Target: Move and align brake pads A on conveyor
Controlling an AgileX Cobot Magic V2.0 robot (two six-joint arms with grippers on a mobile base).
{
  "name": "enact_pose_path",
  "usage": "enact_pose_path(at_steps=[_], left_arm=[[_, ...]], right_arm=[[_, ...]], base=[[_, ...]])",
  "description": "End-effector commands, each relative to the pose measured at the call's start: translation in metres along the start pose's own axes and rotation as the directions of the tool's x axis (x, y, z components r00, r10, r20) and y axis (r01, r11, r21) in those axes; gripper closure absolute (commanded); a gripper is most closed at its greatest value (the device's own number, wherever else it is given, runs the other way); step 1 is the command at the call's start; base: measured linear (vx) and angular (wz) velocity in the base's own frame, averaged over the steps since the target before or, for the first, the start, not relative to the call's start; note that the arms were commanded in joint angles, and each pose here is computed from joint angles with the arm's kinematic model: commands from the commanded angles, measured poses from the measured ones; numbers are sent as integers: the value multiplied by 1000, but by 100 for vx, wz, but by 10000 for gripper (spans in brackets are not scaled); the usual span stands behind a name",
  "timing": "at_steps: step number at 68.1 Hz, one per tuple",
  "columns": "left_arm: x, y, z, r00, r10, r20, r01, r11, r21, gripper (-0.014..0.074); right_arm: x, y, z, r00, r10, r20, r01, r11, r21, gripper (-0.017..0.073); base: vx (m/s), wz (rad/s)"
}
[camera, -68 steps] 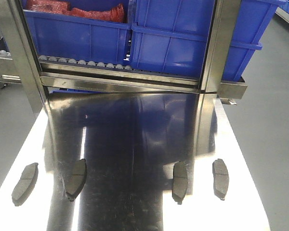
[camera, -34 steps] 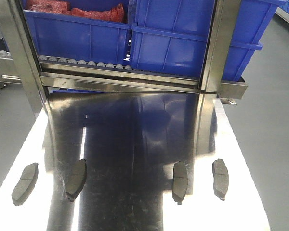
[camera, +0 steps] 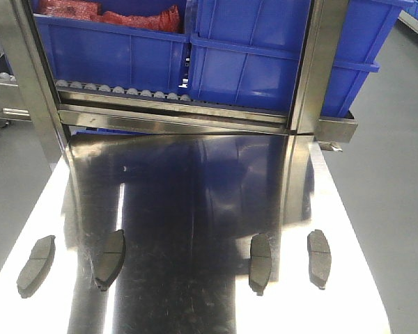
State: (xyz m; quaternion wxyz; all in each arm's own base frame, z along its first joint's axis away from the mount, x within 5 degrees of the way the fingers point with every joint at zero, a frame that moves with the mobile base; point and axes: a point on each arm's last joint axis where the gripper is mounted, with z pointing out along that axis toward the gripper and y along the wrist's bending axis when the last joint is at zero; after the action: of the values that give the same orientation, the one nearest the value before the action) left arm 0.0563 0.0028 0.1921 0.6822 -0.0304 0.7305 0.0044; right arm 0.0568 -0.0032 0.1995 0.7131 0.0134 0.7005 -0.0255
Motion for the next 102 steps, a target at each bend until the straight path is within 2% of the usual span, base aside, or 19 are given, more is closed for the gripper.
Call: enact_pose_path(at_steps=[1,3,17,25,35,39,44,49,54,61,68,78,82,88,102], left_arm=[[-5,-1,-1,993,-44,109,42,999,16,600],[-7,-1,-1,990,-56,128,54,998,19,600],[-24,-1,-4,976,-56,212,52,998,26,600],[-51,-2,-12,959,-50,280,43,999,31,600],[-90,-4,-15,957,15,291,-19,1000,11,600],[-102,-4,-9,969,38,242,-40,999,1,600],[-118,-4,1,985,39,169,-39,999,-4,600],[-124,-3,17,999,40,32,-39,999,-12,600],[-127,-3,33,994,38,-107,-40,999,-20,600],[-122,-2,53,949,30,-314,-42,999,-31,600],[-106,-2,72,864,-7,-503,-15,999,-39,600],[-94,-3,85,814,-38,-579,16,999,-44,600],[-93,-3,88,815,-38,-578,16,999,-43,600],[-92,-4,89,805,-73,-588,50,997,-56,600],[-92,-4,89,806,-46,-590,28,999,-39,566]], right_arm=[[-4,0,-1,997,-9,74,9,1000,4,571],[-4,0,-1,997,-9,74,9,1000,4,571],[-4,0,-1,997,-9,74,9,1000,4,571],[-4,0,-1,997,-8,74,8,1000,4,571],[-4,0,-1,997,-8,74,8,1000,4,571],[-4,0,-1,997,-8,74,8,1000,4,571],[-4,0,-1,997,-8,74,8,1000,4,571],[-4,0,-1,997,-8,74,8,1000,4,571],[-4,0,-1,997,-8,74,8,1000,4,571],[-4,0,-1,997,-8,74,8,1000,4,571],[-4,0,-1,997,-8,74,8,1000,4,571],[-4,0,-1,997,-8,74,8,1000,4,571],[-4,0,-1,997,-8,74,8,1000,4,571],[-4,0,-1,997,-8,74,8,1000,4,571],[-4,0,-1,997,-8,74,8,1000,4,571]], base=[[0,0],[0,0],[0,0],[0,0],[0,0],[0,0],[0,0],[0,0],[0,0],[0,0],[0,0],[0,0],[0,0],[0,0],[0,0]])
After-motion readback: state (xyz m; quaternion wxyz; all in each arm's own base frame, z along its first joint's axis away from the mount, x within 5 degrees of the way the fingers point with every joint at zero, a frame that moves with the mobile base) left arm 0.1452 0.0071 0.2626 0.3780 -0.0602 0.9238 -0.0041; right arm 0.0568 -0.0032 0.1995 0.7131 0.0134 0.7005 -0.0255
